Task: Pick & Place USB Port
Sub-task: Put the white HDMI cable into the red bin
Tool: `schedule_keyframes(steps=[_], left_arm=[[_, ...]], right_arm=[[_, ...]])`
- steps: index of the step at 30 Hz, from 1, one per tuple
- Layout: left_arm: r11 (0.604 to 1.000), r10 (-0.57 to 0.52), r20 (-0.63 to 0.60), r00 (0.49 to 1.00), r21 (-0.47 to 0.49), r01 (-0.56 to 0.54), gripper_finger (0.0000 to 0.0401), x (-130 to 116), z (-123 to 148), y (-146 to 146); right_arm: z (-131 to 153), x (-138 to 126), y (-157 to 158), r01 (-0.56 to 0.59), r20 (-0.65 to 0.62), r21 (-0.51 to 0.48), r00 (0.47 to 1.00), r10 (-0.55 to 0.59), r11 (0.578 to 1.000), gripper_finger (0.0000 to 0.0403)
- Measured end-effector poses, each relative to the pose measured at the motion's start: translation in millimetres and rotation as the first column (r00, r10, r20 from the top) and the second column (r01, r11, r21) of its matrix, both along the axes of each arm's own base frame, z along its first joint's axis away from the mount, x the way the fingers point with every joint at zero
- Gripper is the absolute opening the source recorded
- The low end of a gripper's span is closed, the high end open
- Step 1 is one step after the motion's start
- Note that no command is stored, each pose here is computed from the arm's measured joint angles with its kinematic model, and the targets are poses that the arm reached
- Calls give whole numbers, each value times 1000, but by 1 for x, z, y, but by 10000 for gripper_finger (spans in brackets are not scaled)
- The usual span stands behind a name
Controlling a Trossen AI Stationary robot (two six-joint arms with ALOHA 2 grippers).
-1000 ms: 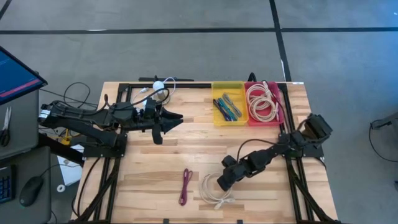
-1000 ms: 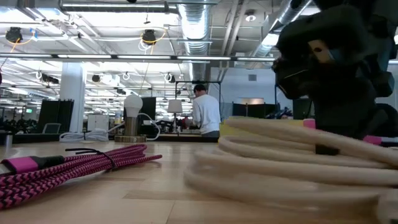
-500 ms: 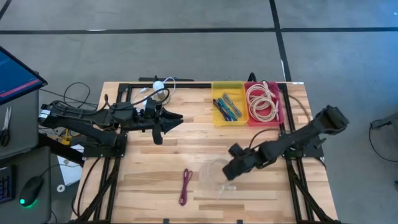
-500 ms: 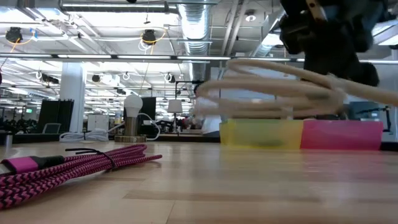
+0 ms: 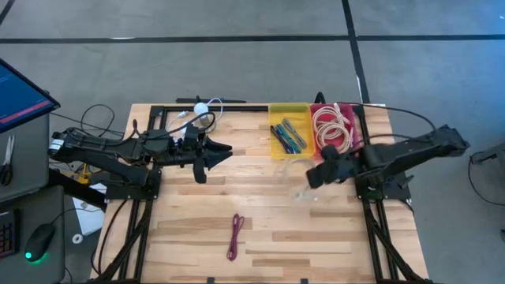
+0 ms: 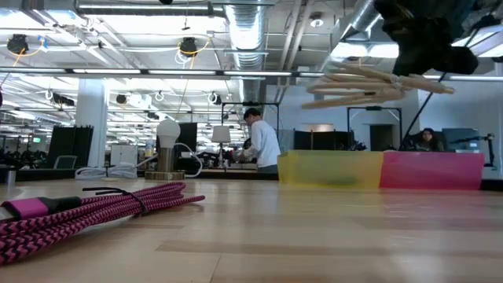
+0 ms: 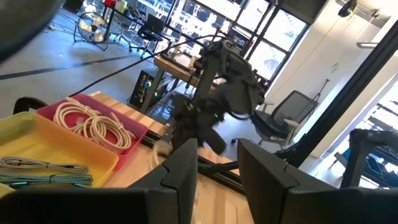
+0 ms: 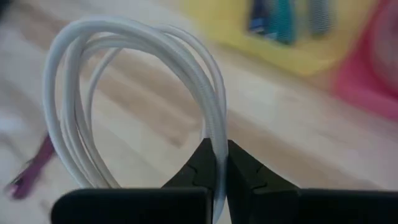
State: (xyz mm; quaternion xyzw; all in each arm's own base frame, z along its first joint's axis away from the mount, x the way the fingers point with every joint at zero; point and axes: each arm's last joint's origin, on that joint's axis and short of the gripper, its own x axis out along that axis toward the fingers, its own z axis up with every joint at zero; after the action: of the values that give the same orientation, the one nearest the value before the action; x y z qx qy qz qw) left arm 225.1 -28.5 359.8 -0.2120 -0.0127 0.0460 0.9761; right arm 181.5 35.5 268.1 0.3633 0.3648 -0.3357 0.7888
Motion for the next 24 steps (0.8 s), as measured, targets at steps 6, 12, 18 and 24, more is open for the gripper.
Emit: schedule_keyframes(steps=[6,12,18,24], left_arm=[[1000,0,0,1000,0,0,114,0,0,0],[1000,0,-1,1000,0,0,114,0,0,0],[1000,0,-1,1000,0,0,114,0,0,0],[1000,0,-1,1000,0,0,114,0,0,0]], right_arm=[[10,-39,-29,140,-91,-74,985,-146,987,4],[18,-70,-52,284,-96,-148,949,-299,947,4],[25,-88,-69,402,-58,-252,902,-428,880,4],[26,-93,-84,473,-78,-369,842,-533,800,4]])
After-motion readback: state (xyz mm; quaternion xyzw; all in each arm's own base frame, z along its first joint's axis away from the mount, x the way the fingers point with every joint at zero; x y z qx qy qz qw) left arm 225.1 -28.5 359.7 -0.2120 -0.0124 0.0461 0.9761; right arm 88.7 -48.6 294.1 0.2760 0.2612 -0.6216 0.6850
